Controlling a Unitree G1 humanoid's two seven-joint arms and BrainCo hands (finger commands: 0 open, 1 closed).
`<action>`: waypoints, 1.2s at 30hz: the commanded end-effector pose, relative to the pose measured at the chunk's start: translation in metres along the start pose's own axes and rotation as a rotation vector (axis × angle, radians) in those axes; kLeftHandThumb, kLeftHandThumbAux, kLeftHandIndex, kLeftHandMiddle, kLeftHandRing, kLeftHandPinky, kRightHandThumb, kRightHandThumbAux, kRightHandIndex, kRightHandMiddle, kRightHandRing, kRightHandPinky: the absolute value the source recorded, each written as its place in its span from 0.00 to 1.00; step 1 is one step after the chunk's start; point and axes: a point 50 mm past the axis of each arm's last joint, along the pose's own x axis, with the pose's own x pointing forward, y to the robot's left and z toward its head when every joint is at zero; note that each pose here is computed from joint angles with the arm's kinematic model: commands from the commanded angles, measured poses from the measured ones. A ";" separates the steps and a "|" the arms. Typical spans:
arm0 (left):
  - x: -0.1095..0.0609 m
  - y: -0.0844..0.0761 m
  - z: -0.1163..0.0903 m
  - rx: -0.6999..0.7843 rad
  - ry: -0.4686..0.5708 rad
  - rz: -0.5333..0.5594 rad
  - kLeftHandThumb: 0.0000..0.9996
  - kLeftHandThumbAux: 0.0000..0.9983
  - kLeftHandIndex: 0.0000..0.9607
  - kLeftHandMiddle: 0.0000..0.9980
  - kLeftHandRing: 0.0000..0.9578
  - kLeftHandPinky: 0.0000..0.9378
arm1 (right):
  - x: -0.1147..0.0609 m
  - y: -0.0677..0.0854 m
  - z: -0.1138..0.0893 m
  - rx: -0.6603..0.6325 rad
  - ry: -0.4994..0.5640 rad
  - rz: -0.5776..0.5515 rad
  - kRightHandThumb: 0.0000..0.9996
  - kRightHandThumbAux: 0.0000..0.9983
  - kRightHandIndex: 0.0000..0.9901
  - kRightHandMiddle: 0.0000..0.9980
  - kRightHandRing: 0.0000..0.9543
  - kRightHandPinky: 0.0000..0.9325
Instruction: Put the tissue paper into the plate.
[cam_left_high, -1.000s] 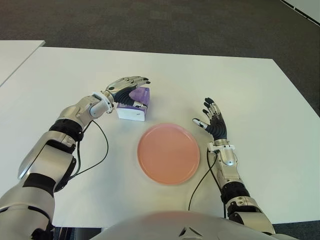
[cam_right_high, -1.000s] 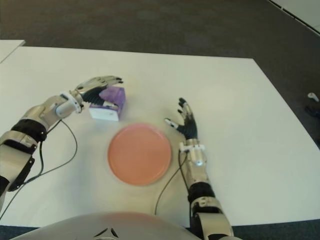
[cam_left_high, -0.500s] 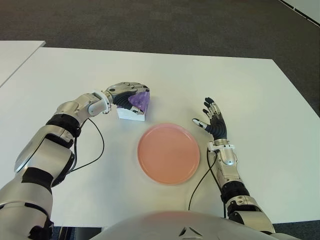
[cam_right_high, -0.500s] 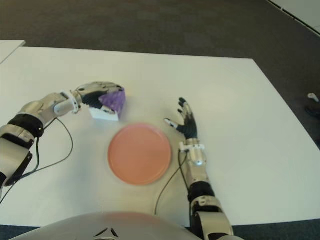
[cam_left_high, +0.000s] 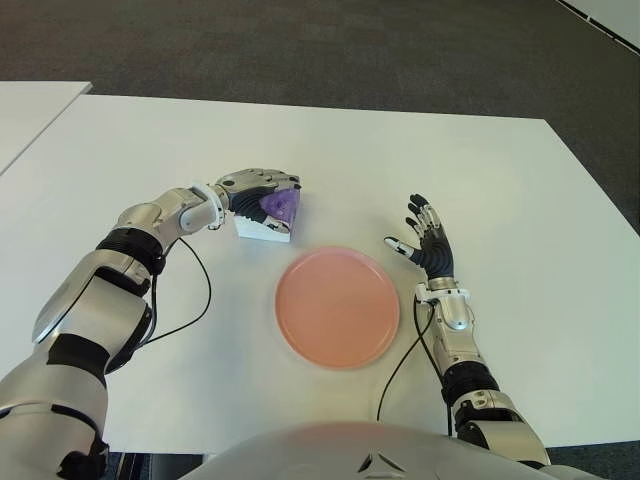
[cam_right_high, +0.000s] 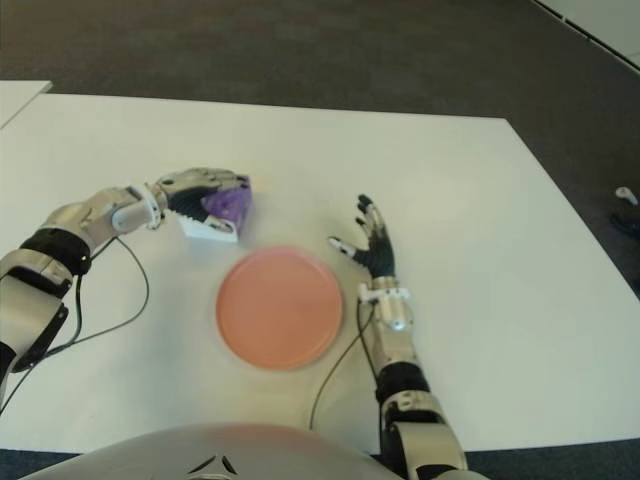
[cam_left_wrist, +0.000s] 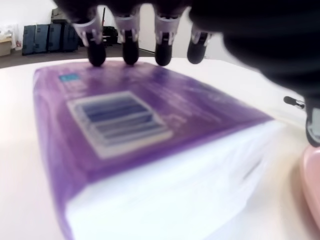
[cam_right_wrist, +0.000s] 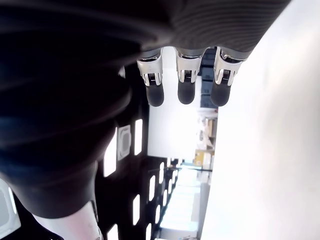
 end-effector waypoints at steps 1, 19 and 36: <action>-0.001 -0.002 -0.002 0.029 0.005 -0.014 0.12 0.34 0.00 0.00 0.00 0.00 | -0.038 0.005 -0.034 -0.006 0.169 0.030 0.00 0.84 0.00 0.00 0.00 0.00; -0.005 -0.002 -0.005 0.151 0.008 -0.002 0.10 0.36 0.00 0.00 0.00 0.00 | -0.039 0.005 -0.035 0.003 0.173 0.044 0.00 0.82 0.00 0.00 0.00 0.00; -0.014 -0.001 -0.012 0.306 0.000 0.002 0.08 0.32 0.00 0.00 0.00 0.00 | -0.041 0.004 -0.036 0.003 0.185 0.051 0.00 0.82 0.00 0.00 0.00 0.00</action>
